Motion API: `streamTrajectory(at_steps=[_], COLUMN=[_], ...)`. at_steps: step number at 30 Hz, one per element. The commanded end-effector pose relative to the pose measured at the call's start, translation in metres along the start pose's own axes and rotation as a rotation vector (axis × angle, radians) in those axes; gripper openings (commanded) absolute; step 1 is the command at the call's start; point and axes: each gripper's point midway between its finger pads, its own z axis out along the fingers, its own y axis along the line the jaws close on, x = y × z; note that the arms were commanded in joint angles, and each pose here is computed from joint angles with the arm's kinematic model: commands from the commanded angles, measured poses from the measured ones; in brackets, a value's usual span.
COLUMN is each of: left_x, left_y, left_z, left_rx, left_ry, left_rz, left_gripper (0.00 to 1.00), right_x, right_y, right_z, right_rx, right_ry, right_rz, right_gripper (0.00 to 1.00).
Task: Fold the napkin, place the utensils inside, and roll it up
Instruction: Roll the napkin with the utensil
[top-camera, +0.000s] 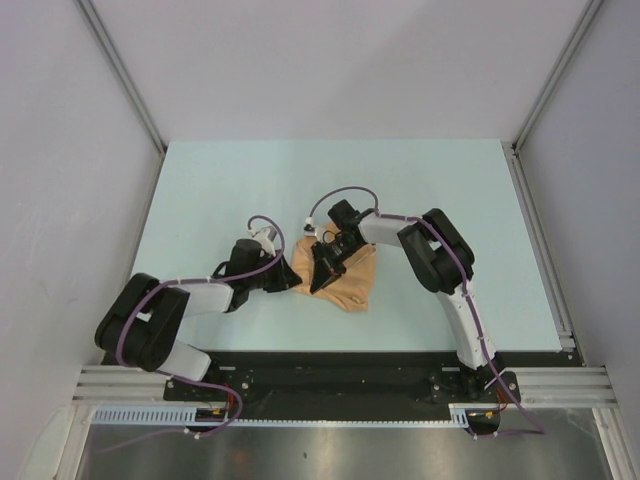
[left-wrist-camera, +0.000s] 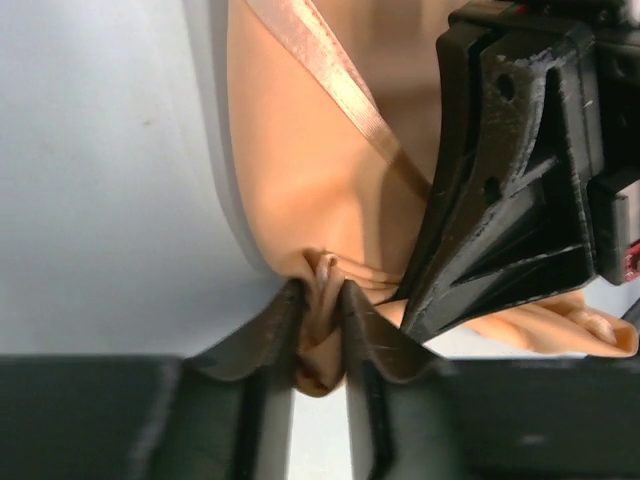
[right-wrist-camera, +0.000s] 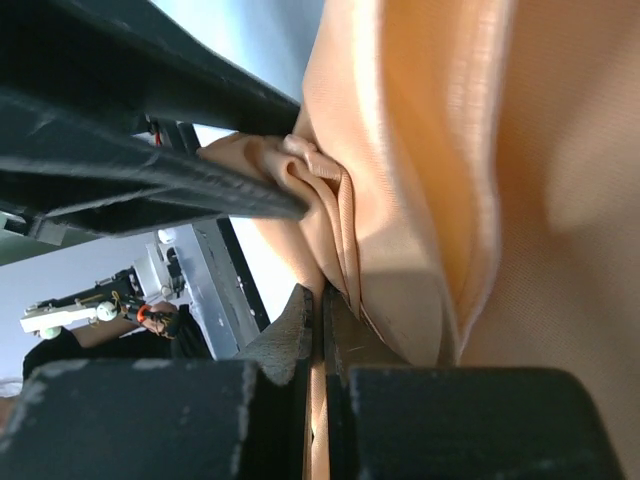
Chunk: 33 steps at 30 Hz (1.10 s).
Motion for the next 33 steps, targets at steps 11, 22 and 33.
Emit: streamTrajectory(at_steps=[11,22,33], left_x=[0.027,0.026,0.023], left_y=[0.008,0.013,0.016], left_z=[-0.002,0.003,0.005], left_rx=[-0.067,-0.105,-0.107], left_ry=[0.175,0.209,0.222], left_rz=[0.001,-0.011,-0.017], left_gripper=[0.00,0.00,0.00], right_x=[-0.032,-0.017,0.038], right_y=[0.019,0.072,0.065], right_z=[-0.033,-0.074,-0.047], right_rx=[0.085,0.316,0.655], right_ry=[-0.116,-0.343,-0.379], right_rz=[-0.085,-0.415,-0.667], right_gripper=[0.12,0.56,0.66])
